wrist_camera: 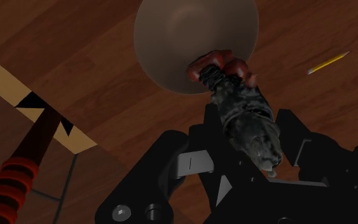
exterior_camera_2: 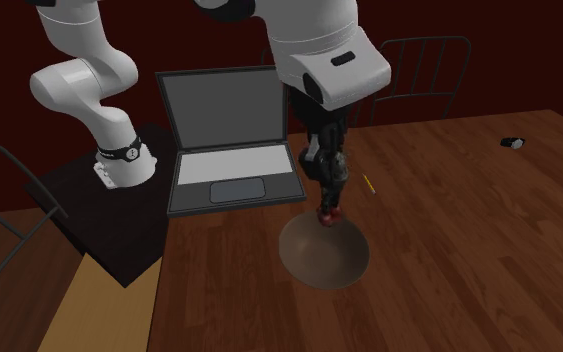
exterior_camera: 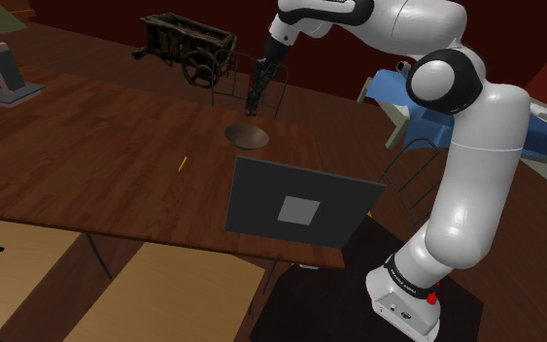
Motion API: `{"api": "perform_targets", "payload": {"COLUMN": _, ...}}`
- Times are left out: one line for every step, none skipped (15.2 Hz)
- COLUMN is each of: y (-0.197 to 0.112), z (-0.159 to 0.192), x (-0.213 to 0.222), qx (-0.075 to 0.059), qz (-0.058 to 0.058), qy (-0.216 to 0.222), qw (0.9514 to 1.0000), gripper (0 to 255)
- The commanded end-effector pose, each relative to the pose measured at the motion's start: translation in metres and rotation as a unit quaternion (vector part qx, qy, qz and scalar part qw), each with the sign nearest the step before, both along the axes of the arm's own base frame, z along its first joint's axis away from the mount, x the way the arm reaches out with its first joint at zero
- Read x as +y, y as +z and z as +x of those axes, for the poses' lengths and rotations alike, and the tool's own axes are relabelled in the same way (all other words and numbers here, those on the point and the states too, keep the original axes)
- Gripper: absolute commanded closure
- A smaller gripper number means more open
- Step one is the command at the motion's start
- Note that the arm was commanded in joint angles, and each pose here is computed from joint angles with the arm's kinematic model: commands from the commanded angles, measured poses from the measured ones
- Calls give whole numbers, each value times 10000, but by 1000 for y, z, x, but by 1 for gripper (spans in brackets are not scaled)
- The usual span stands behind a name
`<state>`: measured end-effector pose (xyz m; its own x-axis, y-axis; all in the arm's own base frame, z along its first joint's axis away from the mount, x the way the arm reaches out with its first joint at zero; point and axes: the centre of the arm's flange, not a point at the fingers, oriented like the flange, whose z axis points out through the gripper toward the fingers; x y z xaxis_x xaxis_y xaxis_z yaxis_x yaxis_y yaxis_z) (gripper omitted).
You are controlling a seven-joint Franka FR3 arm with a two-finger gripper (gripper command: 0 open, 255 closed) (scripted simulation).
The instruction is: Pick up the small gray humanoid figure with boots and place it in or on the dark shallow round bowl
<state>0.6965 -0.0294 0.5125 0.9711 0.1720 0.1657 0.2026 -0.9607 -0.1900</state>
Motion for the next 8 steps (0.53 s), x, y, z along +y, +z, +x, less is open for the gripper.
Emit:
{"api": "perform_targets", "payload": {"y": -10, "z": 0, "x": -1, "qx": -2, "qz": 0, "qy": 2, "qw": 10000, "gripper": 255}}
{"api": "perform_targets", "payload": {"y": -15, "z": 0, "x": -1, "qx": -2, "qz": 0, "qy": 2, "qw": 10000, "gripper": 255}}
{"api": "perform_targets", "payload": {"y": -20, "z": 0, "x": -1, "qx": -2, "qz": 0, "qy": 2, "qw": 10000, "gripper": 255}}
{"api": "perform_targets", "payload": {"y": -26, "z": 0, "x": -1, "qx": -2, "qz": 0, "qy": 2, "qw": 10000, "gripper": 255}}
{"api": "perform_targets", "payload": {"y": -31, "z": 0, "x": -1, "qx": -2, "qz": 0, "qy": 2, "qw": 10000, "gripper": 255}}
{"api": "perform_targets", "payload": {"y": -36, "z": 0, "x": -1, "qx": -2, "qz": 0, "qy": 2, "qw": 10000, "gripper": 255}}
{"api": "perform_targets", "payload": {"y": -41, "z": 0, "x": -1, "qx": -2, "qz": 0, "qy": 2, "qw": 10000, "gripper": 255}}
{"api": "perform_targets", "payload": {"y": -47, "z": 0, "x": -1, "qx": -2, "qz": 0, "qy": 2, "qw": 10000, "gripper": 255}}
